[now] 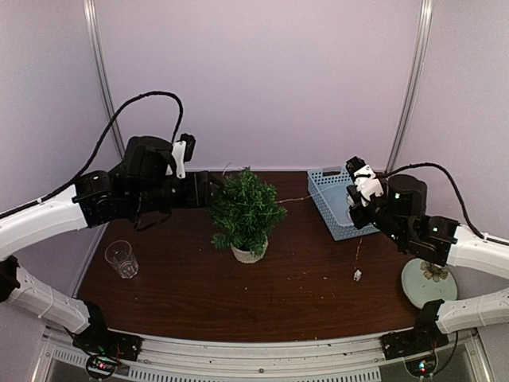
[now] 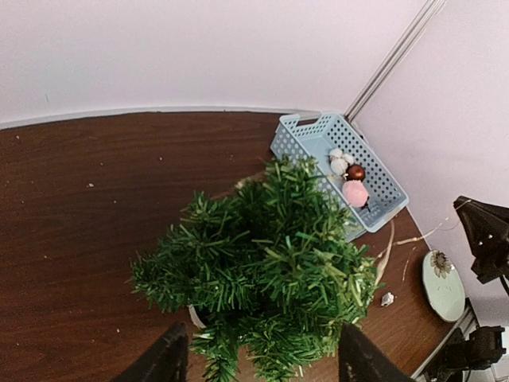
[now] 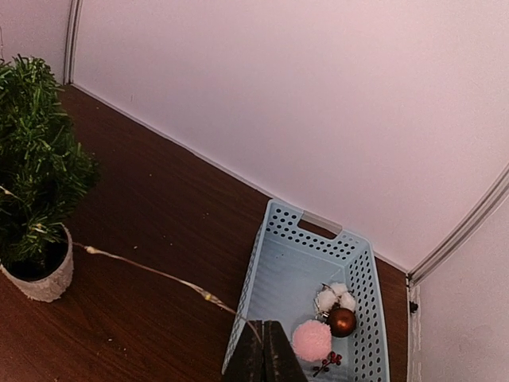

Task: Decorate the small christmas tree

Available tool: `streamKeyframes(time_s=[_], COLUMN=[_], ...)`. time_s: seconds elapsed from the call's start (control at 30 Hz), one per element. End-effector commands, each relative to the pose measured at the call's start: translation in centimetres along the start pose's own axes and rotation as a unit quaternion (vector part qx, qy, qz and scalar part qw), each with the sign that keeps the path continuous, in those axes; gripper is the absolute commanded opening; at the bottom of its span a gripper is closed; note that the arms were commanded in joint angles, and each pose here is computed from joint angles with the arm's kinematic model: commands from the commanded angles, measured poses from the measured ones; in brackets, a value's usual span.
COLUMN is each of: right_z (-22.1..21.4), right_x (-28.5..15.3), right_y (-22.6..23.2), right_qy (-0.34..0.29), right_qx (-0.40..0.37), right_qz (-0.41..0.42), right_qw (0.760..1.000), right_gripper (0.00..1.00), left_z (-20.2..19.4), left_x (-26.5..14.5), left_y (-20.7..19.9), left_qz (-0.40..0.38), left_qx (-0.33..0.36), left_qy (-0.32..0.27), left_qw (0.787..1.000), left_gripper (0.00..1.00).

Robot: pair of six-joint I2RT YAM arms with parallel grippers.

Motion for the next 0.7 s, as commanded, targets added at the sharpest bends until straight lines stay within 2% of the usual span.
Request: streamKeyframes(time_s=[0.0,0.13,0.3,0.5,0.67], right_z=[1.7,2.3,2.7,2.8,3.0], right_x=[0.5,-0.3,-1.5,-2.2,-2.4], right_y=[-1.1,-1.3,-0.5,1.1,1.9], right_qy=[-0.023,-0.035,-0.048,-0.055,-0.059], right_qx=[0.009,0.009,0.011,0.015,0.015], right_qz=[-0.004,0.016,0.071,0.143,0.175], right_qw=[1.0,0.999,0.996,0.988,0.983], right_gripper=[0.0,0.0,0.0,0.0,0.0], left_z=[0.4,0.8,1.6,2.3,3.0], left_x=[-1.4,-2.0,-3.1,-2.6,-1.6], left_y=[0.7,1.1,-0.9,-2.6,-3.2], left_qz=[-0.007,-0.005,-0.076,-0.115,-0.112], left_qx=[0.008,0.02,0.12,0.122,0.113], left_qy=[-0.009,-0.015,-0.026,-0.019,-0.027], left_qw=[1.0,1.0,0.99,0.986,0.987], left_gripper=[0.67,0.64,0.62,0.6,0.51])
Point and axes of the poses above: each gripper's point midway between its finger pads, its own x axis out along the fingers, its own y axis along the line the jaws close on, z = x × y, the point moved 5 cm from there along -x, back along the fingers, and after that the axes turned 1 degree about x, right-handed, at the moved point
